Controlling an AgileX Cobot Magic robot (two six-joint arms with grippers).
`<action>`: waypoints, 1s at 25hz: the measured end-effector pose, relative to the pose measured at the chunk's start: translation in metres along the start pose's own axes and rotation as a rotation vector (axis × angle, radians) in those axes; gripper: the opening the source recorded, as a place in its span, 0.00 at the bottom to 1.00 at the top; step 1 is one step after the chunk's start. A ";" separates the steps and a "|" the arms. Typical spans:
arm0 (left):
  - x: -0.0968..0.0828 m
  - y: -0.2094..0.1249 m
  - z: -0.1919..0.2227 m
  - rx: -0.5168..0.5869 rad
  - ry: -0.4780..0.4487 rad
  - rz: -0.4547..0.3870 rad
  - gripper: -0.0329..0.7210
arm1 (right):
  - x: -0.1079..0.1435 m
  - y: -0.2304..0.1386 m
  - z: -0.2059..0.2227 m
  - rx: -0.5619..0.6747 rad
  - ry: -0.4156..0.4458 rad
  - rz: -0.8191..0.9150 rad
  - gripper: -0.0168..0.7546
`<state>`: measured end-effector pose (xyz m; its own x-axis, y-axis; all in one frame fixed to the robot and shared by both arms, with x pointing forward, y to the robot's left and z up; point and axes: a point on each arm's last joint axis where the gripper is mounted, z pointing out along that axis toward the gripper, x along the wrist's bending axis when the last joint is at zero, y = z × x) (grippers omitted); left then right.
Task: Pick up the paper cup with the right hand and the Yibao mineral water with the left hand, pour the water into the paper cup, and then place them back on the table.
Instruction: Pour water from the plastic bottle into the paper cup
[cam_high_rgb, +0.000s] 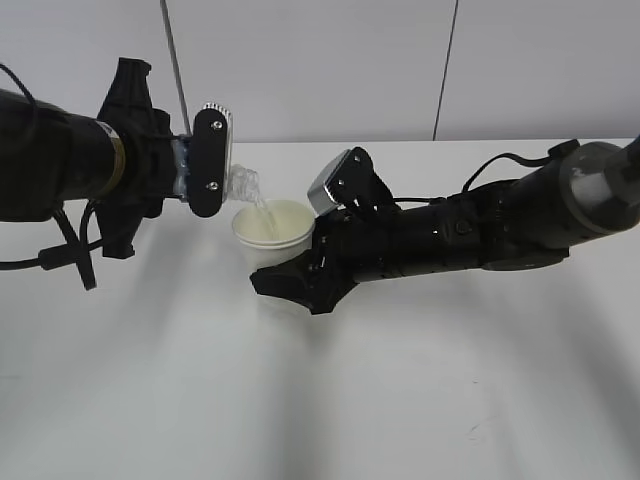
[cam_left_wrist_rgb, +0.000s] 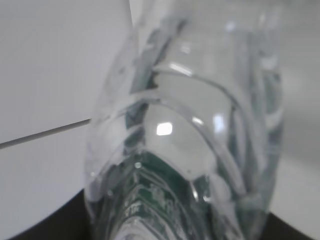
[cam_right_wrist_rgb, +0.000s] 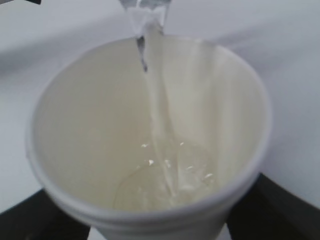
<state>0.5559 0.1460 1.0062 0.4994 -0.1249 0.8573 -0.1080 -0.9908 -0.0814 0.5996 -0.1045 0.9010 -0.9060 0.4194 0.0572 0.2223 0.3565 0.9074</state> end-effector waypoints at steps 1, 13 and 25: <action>0.000 0.000 0.000 0.000 0.000 0.000 0.50 | 0.000 0.000 0.000 0.000 0.000 0.000 0.74; 0.001 0.000 0.000 0.003 0.010 0.020 0.50 | 0.000 0.000 0.000 0.000 0.000 0.000 0.74; 0.002 -0.001 0.000 0.010 0.022 0.043 0.50 | 0.000 0.000 0.000 0.003 -0.001 -0.001 0.74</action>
<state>0.5570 0.1466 1.0080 0.4757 -0.1661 0.8638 -0.1204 -0.9851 -0.1231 0.5996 -0.1046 0.9007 -0.9059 0.4197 0.0556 0.2221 0.3594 0.9063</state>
